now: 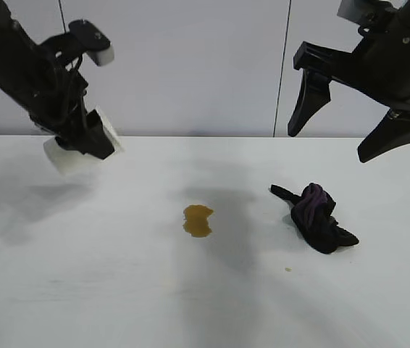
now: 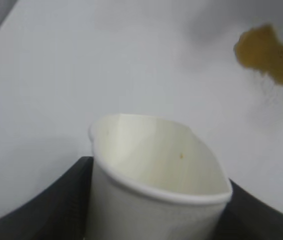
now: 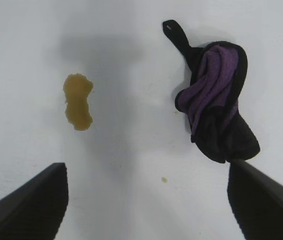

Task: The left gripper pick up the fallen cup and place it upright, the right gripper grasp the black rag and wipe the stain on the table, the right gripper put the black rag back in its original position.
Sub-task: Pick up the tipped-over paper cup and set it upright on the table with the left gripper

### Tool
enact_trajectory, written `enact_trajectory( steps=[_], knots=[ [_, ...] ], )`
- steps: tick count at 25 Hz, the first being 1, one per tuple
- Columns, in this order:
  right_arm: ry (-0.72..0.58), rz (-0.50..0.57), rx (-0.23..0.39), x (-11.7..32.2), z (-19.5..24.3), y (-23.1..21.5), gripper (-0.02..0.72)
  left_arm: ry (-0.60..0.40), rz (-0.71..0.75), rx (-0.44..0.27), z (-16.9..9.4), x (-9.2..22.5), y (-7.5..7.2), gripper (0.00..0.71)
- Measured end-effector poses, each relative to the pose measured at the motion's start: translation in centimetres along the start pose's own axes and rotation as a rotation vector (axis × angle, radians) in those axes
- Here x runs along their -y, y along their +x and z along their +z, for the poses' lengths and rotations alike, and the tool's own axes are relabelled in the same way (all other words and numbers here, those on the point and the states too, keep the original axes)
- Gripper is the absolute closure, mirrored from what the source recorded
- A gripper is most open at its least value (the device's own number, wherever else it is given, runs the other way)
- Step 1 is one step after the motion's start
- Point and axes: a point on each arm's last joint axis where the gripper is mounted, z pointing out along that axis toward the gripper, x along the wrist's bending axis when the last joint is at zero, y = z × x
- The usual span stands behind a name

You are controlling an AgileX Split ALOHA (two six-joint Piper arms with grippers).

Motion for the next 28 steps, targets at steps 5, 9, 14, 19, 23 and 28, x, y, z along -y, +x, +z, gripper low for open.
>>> enact_trajectory(
  steps=[5,9,14,19,23,28],
  knots=[
    [0.001,-0.016,0.000,0.0,0.0,0.0,0.102,-0.193,-0.077,0.158,-0.6,0.5,-0.4,0.314],
    [0.001,-0.016,0.000,0.0,0.0,0.0,0.102,-0.421,-0.101,0.241,-1.1,2.3,-1.1,0.315],
    [0.001,-0.018,0.001,0.0,0.0,0.0,0.102,-0.525,0.004,0.274,-0.9,4.8,-3.0,0.315],
    [0.001,-0.018,0.001,0.0,0.0,0.0,0.102,-0.518,0.015,0.282,-0.2,5.5,-3.4,0.315],
    [0.001,-0.021,0.001,0.0,0.0,0.0,0.102,-0.601,0.079,0.334,0.2,5.6,-3.9,0.315],
    [0.001,-0.022,0.001,0.0,0.0,0.0,0.102,-0.631,0.092,0.394,2.6,7.9,-4.5,0.315]
  ],
)
